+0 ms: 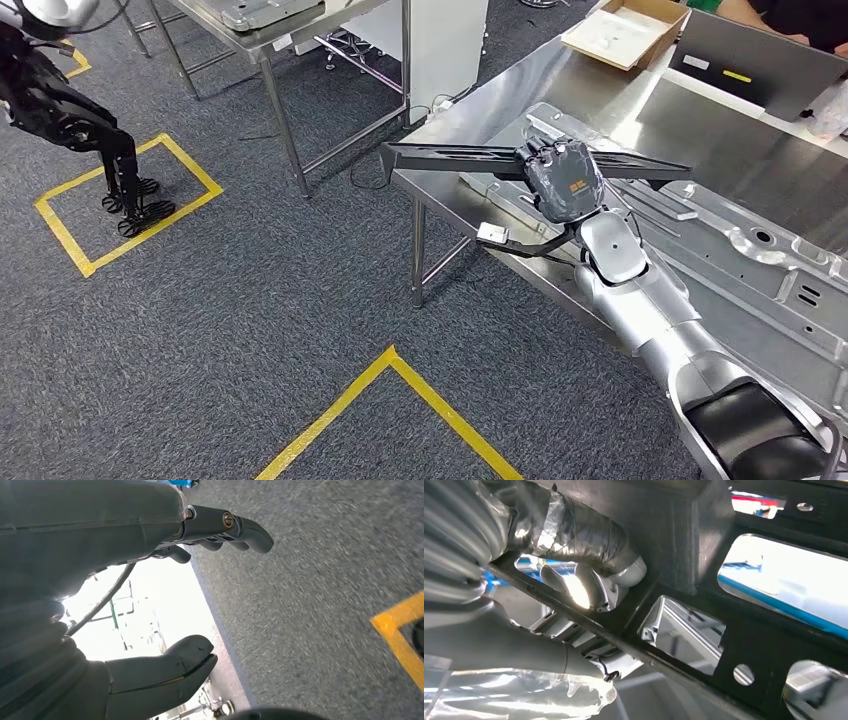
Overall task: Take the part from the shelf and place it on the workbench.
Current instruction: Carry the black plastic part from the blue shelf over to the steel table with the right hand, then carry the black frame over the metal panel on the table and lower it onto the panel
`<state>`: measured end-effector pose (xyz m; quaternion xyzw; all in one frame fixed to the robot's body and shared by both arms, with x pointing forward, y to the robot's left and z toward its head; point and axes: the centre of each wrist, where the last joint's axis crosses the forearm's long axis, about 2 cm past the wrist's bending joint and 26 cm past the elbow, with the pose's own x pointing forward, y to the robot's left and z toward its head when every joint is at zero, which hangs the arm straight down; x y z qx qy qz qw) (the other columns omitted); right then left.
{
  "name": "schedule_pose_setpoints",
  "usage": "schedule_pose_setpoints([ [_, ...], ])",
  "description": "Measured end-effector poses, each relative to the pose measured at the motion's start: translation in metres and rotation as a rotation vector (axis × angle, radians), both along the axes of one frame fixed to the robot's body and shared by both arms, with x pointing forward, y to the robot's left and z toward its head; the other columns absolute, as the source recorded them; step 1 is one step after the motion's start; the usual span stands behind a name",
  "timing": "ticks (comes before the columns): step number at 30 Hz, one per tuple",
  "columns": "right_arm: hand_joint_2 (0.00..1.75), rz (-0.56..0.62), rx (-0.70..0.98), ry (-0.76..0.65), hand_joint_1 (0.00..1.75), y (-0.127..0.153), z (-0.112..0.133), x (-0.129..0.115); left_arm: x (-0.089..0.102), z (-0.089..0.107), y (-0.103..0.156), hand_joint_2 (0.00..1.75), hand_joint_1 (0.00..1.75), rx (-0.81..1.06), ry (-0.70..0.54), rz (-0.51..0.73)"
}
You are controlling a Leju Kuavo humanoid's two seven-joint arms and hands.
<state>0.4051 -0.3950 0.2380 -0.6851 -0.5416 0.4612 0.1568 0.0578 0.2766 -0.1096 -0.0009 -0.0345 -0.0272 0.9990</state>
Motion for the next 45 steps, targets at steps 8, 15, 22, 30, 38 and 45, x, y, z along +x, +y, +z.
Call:
schedule_pose_setpoints([
  [8, 1.75, -0.019, 0.023, 0.042, 1.75, -0.007, -0.014, -0.004, -0.005, -0.001, 0.000, 1.75, 0.00, -0.002, -0.005, -0.010],
  [15, 1.75, -0.022, 0.015, 0.063, 1.75, -0.012, -0.020, -0.007, -0.003, 0.000, 0.000, 1.75, 0.00, -0.001, -0.009, -0.012],
  [22, 1.75, -0.037, 0.010, 0.079, 1.75, -0.022, -0.020, -0.009, -0.003, 0.000, 0.000, 1.75, 0.00, 0.001, 0.002, -0.014],
  [30, 1.75, -0.065, 0.054, 0.106, 1.75, -0.042, -0.019, -0.018, -0.003, 0.000, 0.001, 1.75, 0.00, 0.001, 0.005, -0.004],
  [38, 1.75, -0.107, 0.072, 0.128, 1.75, -0.072, -0.024, -0.034, -0.003, 0.000, 0.000, 1.75, 0.00, -0.005, 0.002, -0.013],
  [45, 1.75, -0.124, 0.070, 0.141, 1.75, -0.084, -0.026, -0.042, -0.002, 0.000, 0.001, 1.75, 0.00, -0.004, -0.002, -0.013],
])
